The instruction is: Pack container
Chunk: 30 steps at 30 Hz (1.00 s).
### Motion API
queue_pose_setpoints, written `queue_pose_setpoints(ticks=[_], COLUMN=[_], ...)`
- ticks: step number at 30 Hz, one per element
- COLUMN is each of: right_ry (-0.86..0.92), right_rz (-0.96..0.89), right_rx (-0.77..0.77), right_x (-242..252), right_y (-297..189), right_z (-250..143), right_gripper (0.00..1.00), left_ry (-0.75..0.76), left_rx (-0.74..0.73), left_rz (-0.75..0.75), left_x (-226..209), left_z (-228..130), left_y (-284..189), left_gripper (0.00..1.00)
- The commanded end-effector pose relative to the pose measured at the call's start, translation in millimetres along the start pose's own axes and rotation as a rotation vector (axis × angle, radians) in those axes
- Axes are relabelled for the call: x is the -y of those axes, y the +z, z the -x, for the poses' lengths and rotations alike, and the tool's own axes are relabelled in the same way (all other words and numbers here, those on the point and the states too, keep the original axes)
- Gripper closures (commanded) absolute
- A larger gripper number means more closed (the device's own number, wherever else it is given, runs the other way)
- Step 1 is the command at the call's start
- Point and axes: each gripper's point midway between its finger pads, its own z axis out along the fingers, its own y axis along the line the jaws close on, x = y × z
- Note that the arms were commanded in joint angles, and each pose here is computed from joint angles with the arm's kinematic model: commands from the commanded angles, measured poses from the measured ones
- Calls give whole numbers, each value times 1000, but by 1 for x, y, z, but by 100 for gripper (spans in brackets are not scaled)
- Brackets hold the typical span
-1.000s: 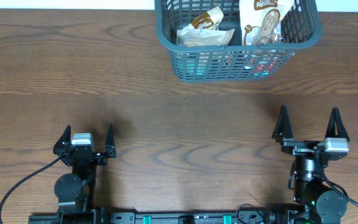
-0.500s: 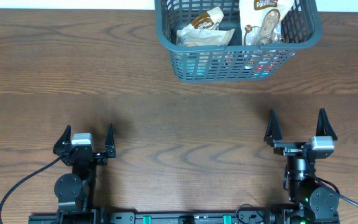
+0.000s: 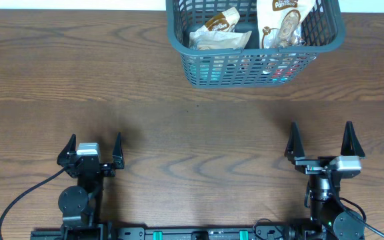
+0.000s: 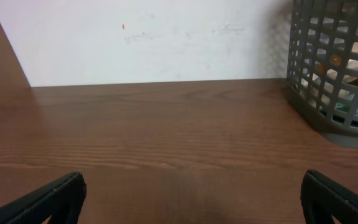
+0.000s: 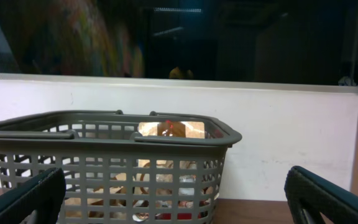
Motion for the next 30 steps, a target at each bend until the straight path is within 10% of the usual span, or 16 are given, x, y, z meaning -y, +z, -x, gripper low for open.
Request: queue_pose_setpoints(ticks=[1,30], right_ry=[-9,-87], right_rz=[16,112], right_rx=[-1,-299], right_x=[-3,-18], right_y=[-2,-15], right_z=[-4,-104], right_gripper=[1,1], left_ry=[-14,-14], left_rx=[-46,-46], left_rz=[-6,-6], left_x=[1,1], left_z=[-14,-14], left_y=[0,0], left_gripper=[1,1])
